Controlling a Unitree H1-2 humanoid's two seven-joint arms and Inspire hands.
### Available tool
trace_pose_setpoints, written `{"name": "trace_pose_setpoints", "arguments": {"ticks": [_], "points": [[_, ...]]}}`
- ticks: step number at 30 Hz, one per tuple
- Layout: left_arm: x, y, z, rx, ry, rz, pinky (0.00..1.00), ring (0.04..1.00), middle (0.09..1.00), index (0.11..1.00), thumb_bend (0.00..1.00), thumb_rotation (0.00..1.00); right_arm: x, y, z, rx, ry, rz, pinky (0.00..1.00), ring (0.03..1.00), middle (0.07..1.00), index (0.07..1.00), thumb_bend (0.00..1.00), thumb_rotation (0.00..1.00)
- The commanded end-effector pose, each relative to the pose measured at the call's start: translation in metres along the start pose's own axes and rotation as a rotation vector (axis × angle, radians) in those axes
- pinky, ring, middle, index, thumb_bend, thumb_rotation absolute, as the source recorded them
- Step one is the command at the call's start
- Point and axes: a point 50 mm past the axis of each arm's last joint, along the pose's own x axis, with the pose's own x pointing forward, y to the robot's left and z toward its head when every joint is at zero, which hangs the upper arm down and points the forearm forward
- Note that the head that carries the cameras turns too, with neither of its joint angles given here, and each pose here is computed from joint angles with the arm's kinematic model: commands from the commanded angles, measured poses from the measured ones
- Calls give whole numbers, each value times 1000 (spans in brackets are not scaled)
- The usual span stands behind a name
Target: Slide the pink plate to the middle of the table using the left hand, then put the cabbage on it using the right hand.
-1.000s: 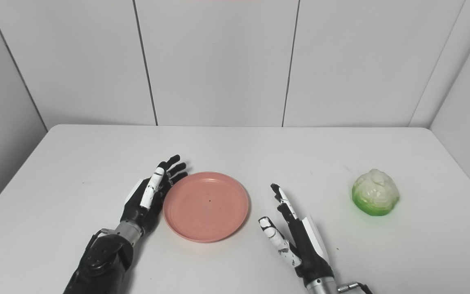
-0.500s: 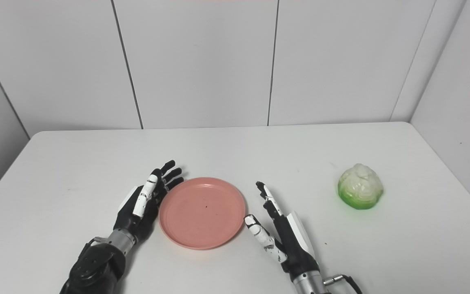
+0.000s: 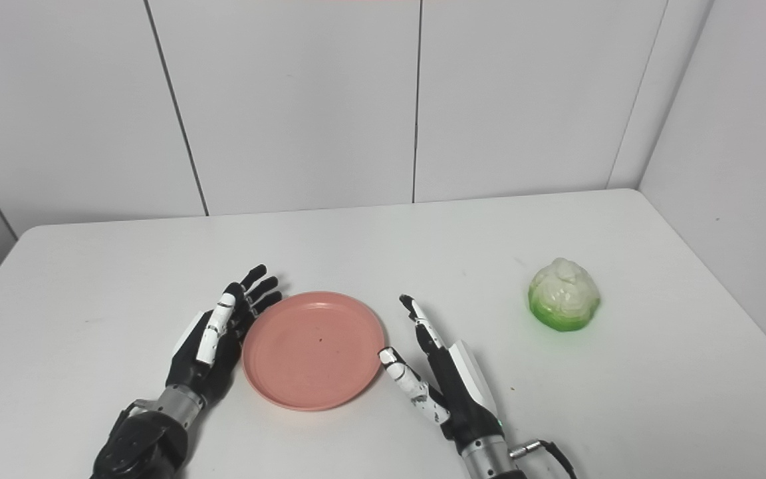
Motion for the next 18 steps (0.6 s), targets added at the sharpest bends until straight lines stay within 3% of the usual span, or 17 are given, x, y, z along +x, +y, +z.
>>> {"name": "trace_pose_setpoints", "arguments": {"ticks": [1, 7, 12, 16, 18], "points": [[-8, 3, -25, -29, 97, 20, 901, 906, 920, 910, 482, 1000, 14, -16, 21, -41, -76, -29, 896, 926, 935, 943, 339, 1000], [-6, 7, -29, -31, 89, 21, 874, 893, 910, 900, 497, 1000, 26, -35, 41, -82, -143, -76, 848, 907, 920, 929, 394, 1000], [-7, 12, -31, -43, 94, 22, 868, 890, 906, 897, 491, 1000, 35, -53, 56, -194, -194, -113, 854, 898, 919, 921, 522, 1000], [-10, 17, -31, -45, 94, 21, 879, 892, 908, 900, 499, 1000, 41, -65, 65, -253, -217, -165, 810, 882, 912, 907, 616, 871], [-11, 21, -32, -53, 93, 20, 880, 892, 908, 900, 499, 1000, 43, -70, 68, -278, -226, -196, 803, 876, 908, 903, 641, 855]]}}
